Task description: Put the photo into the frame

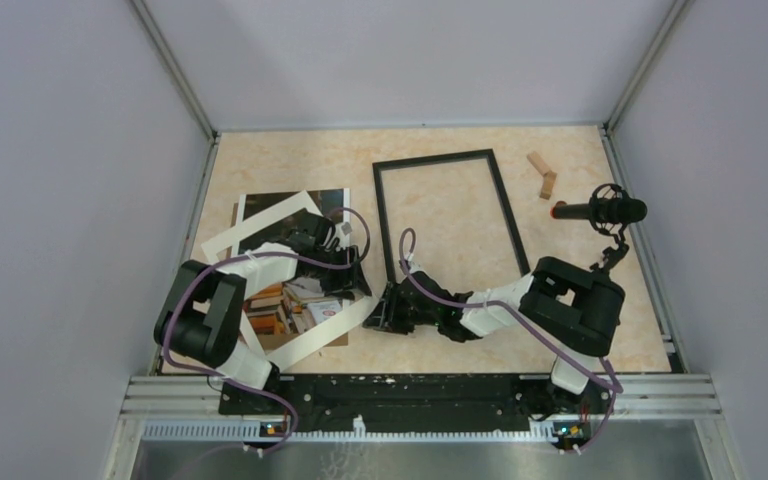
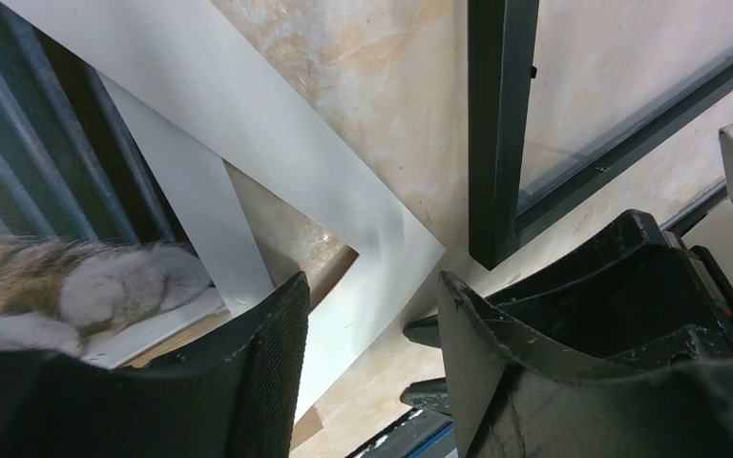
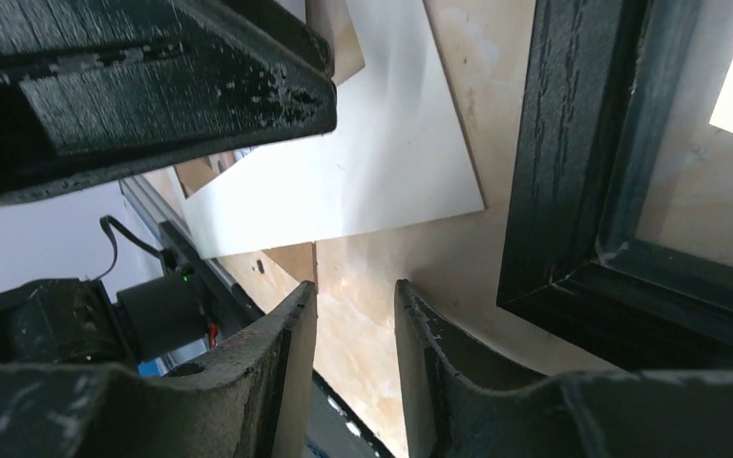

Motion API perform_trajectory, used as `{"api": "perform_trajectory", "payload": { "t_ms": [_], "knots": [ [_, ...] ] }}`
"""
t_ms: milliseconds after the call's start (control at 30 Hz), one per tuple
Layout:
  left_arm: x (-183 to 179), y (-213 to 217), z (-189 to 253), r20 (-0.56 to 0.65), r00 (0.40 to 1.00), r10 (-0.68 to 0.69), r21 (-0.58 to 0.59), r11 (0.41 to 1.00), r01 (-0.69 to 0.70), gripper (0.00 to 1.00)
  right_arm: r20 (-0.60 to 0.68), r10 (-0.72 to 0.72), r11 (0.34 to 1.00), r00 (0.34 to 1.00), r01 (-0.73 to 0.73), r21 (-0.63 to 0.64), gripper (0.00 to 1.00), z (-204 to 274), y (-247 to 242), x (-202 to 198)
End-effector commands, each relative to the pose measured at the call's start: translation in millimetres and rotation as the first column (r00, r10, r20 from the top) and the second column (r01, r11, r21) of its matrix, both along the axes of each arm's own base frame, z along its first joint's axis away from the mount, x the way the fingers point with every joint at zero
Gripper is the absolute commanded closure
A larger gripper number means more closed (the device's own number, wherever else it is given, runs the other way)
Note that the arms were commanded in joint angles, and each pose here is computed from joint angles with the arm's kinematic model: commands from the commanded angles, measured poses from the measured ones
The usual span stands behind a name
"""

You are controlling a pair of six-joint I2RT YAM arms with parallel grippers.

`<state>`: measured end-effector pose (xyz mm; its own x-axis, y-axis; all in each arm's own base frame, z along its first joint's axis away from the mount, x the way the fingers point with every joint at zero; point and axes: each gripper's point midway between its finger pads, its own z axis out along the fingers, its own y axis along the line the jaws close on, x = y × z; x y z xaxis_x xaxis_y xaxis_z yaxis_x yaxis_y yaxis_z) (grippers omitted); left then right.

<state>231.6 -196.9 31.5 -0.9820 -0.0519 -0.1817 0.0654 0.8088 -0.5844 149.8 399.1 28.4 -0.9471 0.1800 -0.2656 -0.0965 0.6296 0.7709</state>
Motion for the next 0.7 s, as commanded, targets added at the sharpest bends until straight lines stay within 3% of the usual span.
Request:
{"api": "perform_trajectory", "payload": {
  "t_ms": [0, 233, 667],
  "knots": [
    [-7.2, -1.3, -7.5, -0.021, 0.999, -0.027, -0.005, 1.0, 0.027, 0.42, 0.042, -0.074, 0.996, 0.996, 0.072, 0.06, 0.65, 9.7, 12.4, 16.0],
    [-20.5, -9.3, -6.5, -0.099, 0.993, -0.067, -0.075, 0.995, 0.06, 0.45, 0.111, -0.102, 0.987, 0.989, 0.086, 0.139, 0.65, 27.3, 26.9, 30.5],
    [-5.8, -30.4, 56.1, -0.029, 0.996, -0.08, -0.263, 0.962, 0.069, 0.48, 0.241, -0.131, 0.978, 0.962, 0.085, 0.19, 0.65, 86.2, 17.8, 39.9]
  ]
}}
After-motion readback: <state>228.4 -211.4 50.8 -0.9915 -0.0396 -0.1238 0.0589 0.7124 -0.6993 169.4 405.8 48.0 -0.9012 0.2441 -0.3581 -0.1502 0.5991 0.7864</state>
